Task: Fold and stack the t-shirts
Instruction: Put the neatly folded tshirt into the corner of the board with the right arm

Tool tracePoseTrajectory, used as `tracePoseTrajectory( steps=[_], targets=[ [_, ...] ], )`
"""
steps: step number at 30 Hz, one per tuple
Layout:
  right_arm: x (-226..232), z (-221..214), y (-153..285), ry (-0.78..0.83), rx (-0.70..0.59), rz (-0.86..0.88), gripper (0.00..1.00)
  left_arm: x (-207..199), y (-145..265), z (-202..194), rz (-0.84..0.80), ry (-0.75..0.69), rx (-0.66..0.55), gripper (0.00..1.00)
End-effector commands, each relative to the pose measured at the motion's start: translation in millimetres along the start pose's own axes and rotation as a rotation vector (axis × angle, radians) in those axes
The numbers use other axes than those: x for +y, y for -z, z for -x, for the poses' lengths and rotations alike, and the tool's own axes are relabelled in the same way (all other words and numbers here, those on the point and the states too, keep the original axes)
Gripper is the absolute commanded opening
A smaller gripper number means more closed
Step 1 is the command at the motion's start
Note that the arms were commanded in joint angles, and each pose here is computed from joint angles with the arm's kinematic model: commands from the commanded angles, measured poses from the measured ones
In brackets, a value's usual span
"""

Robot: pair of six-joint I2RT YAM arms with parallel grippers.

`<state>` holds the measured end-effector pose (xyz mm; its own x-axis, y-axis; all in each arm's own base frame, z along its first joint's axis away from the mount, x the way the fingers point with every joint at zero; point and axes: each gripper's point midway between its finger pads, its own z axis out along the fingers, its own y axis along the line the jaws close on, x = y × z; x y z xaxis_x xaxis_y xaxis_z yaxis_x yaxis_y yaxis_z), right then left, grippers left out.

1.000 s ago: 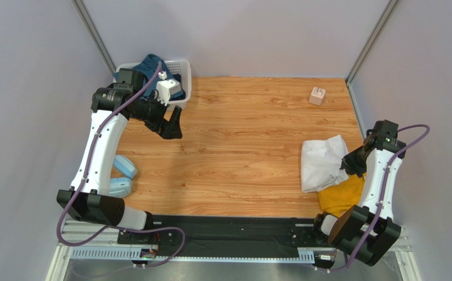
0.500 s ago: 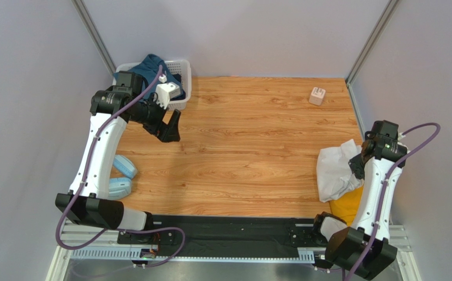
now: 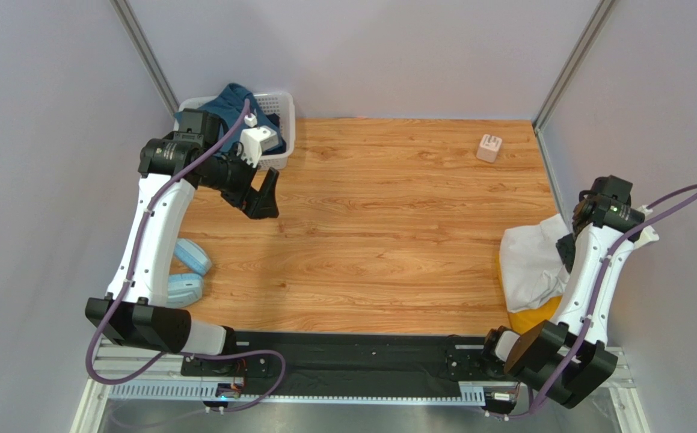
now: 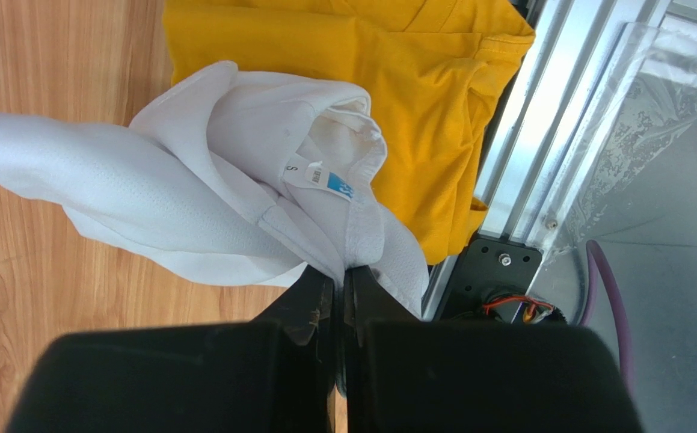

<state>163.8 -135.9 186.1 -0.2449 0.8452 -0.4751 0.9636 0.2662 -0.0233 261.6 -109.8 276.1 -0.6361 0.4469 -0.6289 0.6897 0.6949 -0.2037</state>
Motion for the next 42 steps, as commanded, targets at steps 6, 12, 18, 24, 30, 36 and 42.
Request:
tracePoseTrajectory(
  steps=[6, 12, 18, 24, 30, 36, 42],
  targets=[
    [1, -31, -25, -0.037, 0.16, 0.046, 0.1, -9, 18, -2, 0.019, -0.03, -0.017, 1.0],
    [-39, -8, -20, -0.075, 0.088, -0.164, 0.17, -8, 15, -8, 0.017, -0.036, -0.001, 1.0],
    [-34, 26, 28, -0.14, -0.068, -0.089, 0.2, -9, 7, -11, -0.017, -0.011, 0.02, 1.0],
    [34, 2, 38, 0.003, 0.105, 0.252, 0.48, -10, 4, -13, -0.038, 0.008, 0.038, 1.0],
    [98, -26, 59, -0.022, 0.169, 0.706, 0.84, -10, 7, -16, -0.021, 0.001, 0.042, 1.0],
    [72, -42, -13, -0.036, 0.266, 0.386, 0.85, -12, 10, -18, -0.017, -0.002, 0.04, 1.0],
    [56, -74, -92, -0.195, 0.498, 0.264, 0.84, -15, 20, -20, 0.003, -0.019, 0.041, 1.0]
  ],
)
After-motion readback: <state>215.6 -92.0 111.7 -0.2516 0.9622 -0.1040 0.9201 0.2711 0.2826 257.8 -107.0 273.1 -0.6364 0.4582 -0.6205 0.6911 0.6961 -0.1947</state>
